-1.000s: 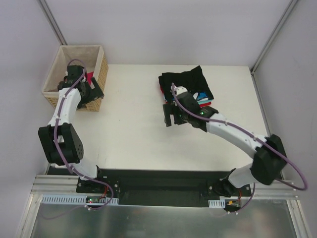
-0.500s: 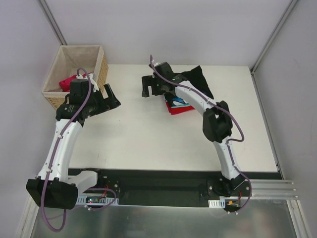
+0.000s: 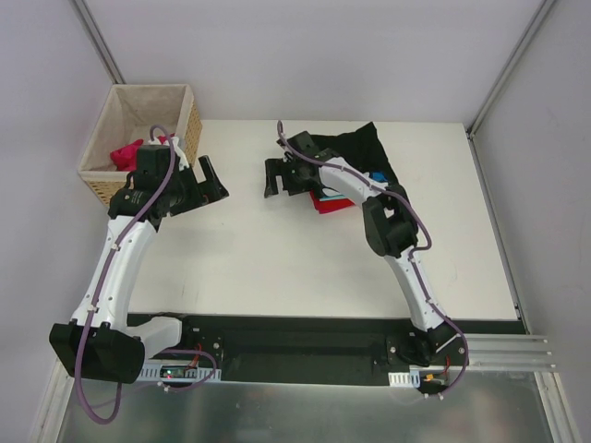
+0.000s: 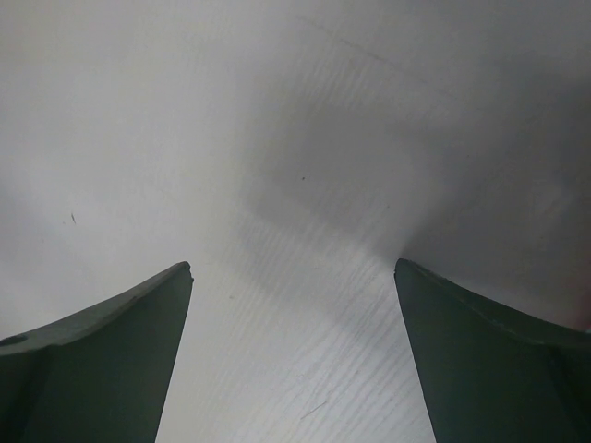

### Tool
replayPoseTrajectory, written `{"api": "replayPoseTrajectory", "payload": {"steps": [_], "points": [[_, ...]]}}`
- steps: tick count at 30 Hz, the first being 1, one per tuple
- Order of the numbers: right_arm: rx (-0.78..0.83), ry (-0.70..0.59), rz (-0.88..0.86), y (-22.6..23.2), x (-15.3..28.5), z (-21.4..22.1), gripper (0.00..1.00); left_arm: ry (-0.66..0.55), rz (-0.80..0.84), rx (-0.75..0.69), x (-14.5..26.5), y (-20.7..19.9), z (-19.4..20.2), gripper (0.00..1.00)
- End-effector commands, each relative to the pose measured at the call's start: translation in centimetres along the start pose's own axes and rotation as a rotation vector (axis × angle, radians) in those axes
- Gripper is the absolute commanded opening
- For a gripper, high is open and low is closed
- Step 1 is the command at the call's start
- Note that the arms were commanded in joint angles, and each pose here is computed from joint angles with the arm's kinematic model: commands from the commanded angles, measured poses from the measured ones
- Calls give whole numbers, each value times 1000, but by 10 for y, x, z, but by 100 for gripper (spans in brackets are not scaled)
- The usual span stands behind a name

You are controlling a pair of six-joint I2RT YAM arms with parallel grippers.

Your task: Fold and stack the t-shirts

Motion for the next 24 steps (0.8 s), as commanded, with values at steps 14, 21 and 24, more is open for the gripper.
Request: {"api": "replayPoseTrajectory", "payload": {"steps": [14, 21, 24], "points": [[-236, 6, 235, -130, 30, 19, 96, -46, 44, -22, 14, -16, -10, 99], [-307, -4, 318, -168, 49, 18, 96, -55, 35, -31, 14, -14, -12, 99], [-348, 0, 334, -189, 58, 18, 97, -57, 33, -34, 16, -14, -12, 99]]}}
Point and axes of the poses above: each gripper's point midway between its finger pads, its own x axis back along the fingers, its own y axis along the line the jaws close on, z = x × y, the point moved 4 cm from there along x, back along the fingers, and after that the axes turned 12 degrees about x, right-handed, at the moved point
